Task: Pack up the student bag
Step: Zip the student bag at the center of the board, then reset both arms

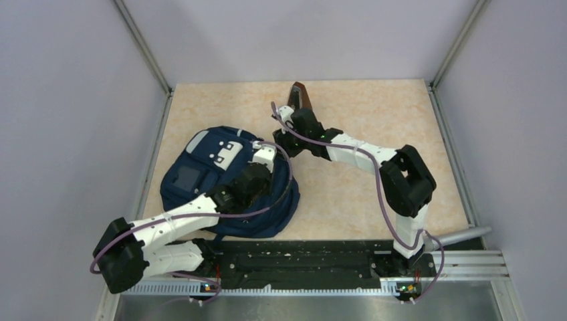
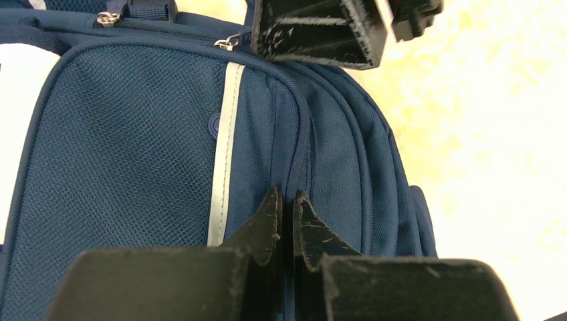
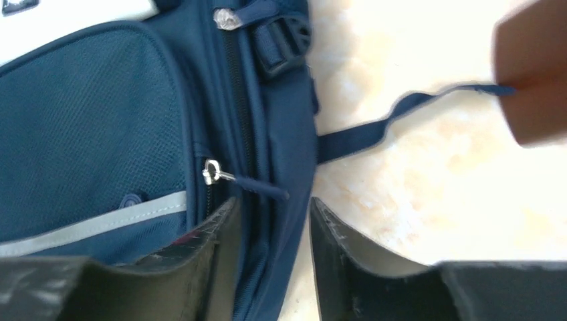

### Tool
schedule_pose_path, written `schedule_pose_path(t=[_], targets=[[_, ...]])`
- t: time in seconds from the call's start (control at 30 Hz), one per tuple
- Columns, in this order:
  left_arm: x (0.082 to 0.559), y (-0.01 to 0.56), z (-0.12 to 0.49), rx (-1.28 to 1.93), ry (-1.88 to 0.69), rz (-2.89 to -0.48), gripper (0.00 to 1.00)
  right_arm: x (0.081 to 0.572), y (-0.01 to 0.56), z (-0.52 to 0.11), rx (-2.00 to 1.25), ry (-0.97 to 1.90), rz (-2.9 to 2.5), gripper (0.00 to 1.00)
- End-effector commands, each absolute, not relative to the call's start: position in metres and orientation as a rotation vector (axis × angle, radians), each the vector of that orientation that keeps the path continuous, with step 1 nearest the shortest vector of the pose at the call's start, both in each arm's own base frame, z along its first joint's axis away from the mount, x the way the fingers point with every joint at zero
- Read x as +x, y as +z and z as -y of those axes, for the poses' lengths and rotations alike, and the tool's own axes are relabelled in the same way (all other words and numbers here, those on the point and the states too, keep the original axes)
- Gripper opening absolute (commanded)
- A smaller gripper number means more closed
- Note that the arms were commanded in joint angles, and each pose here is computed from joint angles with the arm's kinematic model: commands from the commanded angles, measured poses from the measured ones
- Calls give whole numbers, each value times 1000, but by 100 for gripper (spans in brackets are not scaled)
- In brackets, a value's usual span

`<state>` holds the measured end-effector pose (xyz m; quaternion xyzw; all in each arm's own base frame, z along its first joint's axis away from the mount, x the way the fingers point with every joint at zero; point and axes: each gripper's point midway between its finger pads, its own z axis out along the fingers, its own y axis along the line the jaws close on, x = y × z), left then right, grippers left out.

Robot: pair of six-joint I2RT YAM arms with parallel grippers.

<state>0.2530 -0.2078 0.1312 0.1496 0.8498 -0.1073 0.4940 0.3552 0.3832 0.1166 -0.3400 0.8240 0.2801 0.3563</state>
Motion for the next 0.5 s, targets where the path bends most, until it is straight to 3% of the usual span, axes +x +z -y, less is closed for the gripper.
schedule_pose_path(t=[0.0,0.1,0.4,0.47], targets=[[268,142,222,189,-298,-2091,0,390,174,-347,-658,552,-2013,49],[281,142,234,144,-324,-2100,0,383,181,-327,-597,520,-2027,60],[334,156,237,7,-461,-2074,0,377,168,-239,-354,463,-2132,64],[342,163,234,-9,-490,-2053,11,377,164,-213,-288,438,-2155,64]])
